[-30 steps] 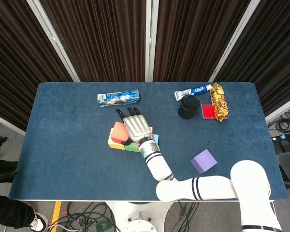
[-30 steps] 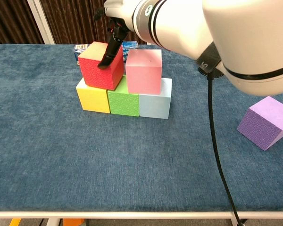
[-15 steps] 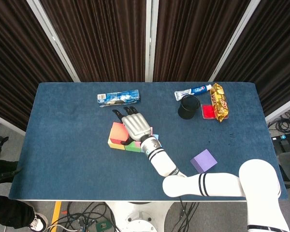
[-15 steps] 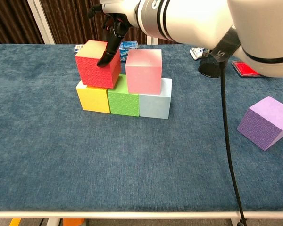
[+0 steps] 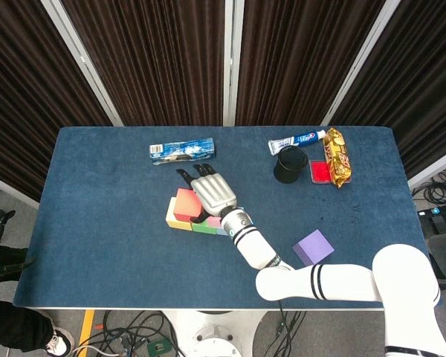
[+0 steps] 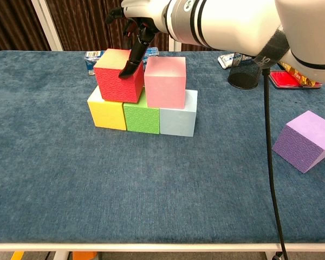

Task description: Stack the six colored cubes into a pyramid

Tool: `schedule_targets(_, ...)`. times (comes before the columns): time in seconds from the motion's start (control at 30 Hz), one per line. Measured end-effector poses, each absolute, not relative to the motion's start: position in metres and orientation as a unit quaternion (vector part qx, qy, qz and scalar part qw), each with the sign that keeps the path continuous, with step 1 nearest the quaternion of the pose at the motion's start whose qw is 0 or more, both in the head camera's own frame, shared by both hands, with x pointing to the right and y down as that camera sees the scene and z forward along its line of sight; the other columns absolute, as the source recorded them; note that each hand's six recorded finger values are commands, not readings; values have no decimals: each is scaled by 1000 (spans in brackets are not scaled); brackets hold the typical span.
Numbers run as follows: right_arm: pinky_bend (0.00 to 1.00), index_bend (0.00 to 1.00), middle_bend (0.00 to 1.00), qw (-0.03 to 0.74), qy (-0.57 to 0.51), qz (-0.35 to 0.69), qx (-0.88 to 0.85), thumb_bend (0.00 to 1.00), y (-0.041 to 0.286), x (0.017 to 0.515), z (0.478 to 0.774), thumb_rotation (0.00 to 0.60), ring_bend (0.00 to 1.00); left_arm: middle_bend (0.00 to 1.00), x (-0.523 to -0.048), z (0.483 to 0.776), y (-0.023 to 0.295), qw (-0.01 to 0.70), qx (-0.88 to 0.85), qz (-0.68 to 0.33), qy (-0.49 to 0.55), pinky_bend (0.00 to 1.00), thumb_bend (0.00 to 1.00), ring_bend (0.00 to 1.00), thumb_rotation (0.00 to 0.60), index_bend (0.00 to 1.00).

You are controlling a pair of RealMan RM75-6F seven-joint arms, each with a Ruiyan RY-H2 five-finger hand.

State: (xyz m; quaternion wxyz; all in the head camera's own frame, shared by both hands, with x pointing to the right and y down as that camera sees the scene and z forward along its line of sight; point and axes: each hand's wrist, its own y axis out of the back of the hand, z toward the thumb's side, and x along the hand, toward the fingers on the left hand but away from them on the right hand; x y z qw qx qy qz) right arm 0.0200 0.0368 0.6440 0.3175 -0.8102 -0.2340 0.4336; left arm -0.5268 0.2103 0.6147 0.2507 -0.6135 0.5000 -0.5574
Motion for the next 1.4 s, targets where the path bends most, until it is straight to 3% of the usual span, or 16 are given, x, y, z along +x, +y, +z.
schedule_targets(1.1, 0, 0, 421, 308, -232, 438, -812, 88, 39, 16, 652, 600, 6, 110, -527, 618, 207, 251, -624, -555, 490, 135, 0, 0, 600, 106)
schedule_targets(1.4, 0, 0, 227, 304, -219, 441, -815, 44, 41, 15, 656, 600, 0, 110, -527, 618, 206, 250, -625, -555, 489, 136, 0, 0, 600, 106)
